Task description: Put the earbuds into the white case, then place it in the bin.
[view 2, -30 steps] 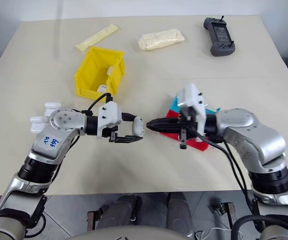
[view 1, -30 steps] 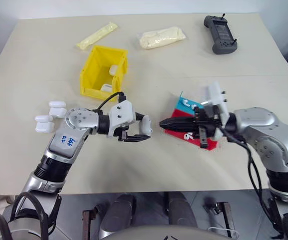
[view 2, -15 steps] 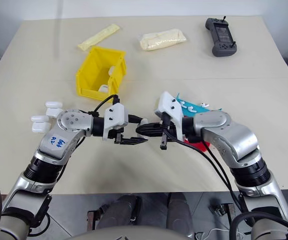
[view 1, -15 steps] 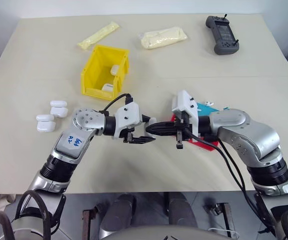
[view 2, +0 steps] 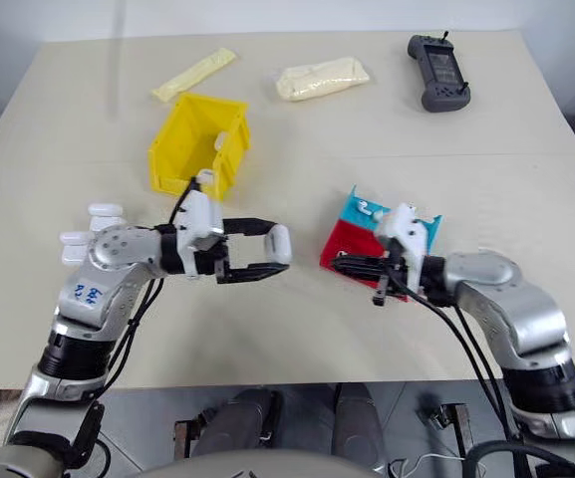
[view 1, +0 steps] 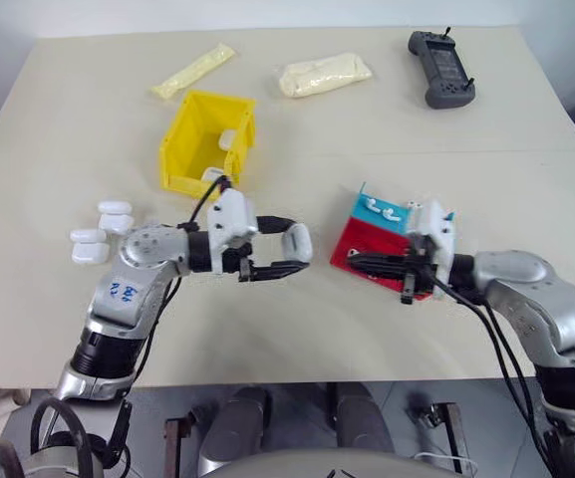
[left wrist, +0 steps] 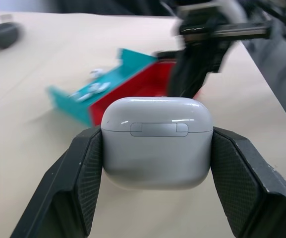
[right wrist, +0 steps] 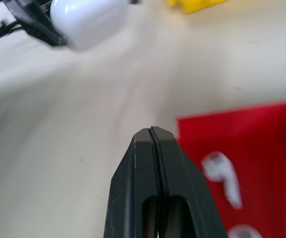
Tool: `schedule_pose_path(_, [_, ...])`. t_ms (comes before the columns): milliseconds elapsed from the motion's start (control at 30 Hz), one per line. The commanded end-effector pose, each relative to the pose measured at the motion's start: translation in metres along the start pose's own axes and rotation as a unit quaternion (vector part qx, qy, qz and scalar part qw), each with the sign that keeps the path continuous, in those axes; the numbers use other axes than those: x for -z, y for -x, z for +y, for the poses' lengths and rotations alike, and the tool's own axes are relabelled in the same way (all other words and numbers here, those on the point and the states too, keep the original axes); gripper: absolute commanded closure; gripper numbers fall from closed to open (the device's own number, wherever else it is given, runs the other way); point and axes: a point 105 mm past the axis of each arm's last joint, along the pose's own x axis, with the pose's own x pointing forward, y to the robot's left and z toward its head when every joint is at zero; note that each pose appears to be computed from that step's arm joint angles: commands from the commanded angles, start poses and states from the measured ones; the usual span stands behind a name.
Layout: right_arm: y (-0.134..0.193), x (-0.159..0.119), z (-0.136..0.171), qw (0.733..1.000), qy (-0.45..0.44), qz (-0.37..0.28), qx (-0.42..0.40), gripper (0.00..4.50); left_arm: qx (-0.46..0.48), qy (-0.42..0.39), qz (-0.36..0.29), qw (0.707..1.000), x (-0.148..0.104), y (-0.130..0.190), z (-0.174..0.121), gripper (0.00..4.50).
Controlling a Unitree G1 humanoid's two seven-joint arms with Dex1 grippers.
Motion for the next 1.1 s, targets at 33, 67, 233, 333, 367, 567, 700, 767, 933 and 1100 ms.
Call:
schedule_pose_path(33, [0.02,-0.033,0.008,0.994,0.06,-0.088,0.021,3.67,-0.089,0.0,-0.04,0.995,-0.015,0.024,0.013,1.69])
schedule_pose_path(67, [0.024,-0.037,0.007,0.992,0.069,-0.101,0.037,3.28,-0.12,0.007,-0.039,0.992,-0.012,0.032,0.018,1.69])
schedule_pose_path(233, [0.041,-0.045,0.004,0.975,0.125,-0.144,0.111,1.68,-0.264,0.003,-0.035,0.964,-0.007,0.079,0.032,1.69])
schedule_pose_path(333, [0.047,-0.046,0.009,0.969,0.146,-0.155,0.128,0.74,-0.322,0.032,-0.026,0.946,-0.001,0.095,0.034,1.69])
schedule_pose_path(367, [0.049,-0.048,0.009,0.967,0.144,-0.162,0.134,0.4,-0.336,0.041,-0.023,0.941,0.001,0.098,0.036,1.69])
schedule_pose_path(567, [0.04,-0.05,0.025,0.969,0.156,-0.164,0.101,0.05,-0.386,0.057,-0.04,0.92,-0.004,0.092,0.069,1.69])
schedule_pose_path(700, [0.035,-0.053,0.024,0.969,0.157,-0.163,0.099,0.05,-0.395,0.045,-0.027,0.917,-0.007,0.072,0.109,1.69])
schedule_pose_path(767, [0.033,-0.055,0.023,0.969,0.16,-0.162,0.1,0.05,-0.399,0.032,-0.015,0.916,-0.008,0.064,0.126,1.69])
schedule_pose_path(933, [0.025,-0.056,0.025,0.969,0.159,-0.158,0.1,0.05,-0.4,0.031,0.0,0.916,-0.006,0.043,0.156,1.69])
schedule_pose_path(1100, [0.02,-0.06,0.026,0.968,0.161,-0.162,0.102,0.0,-0.384,0.016,0.0,0.923,-0.011,0.035,0.16,0.09])
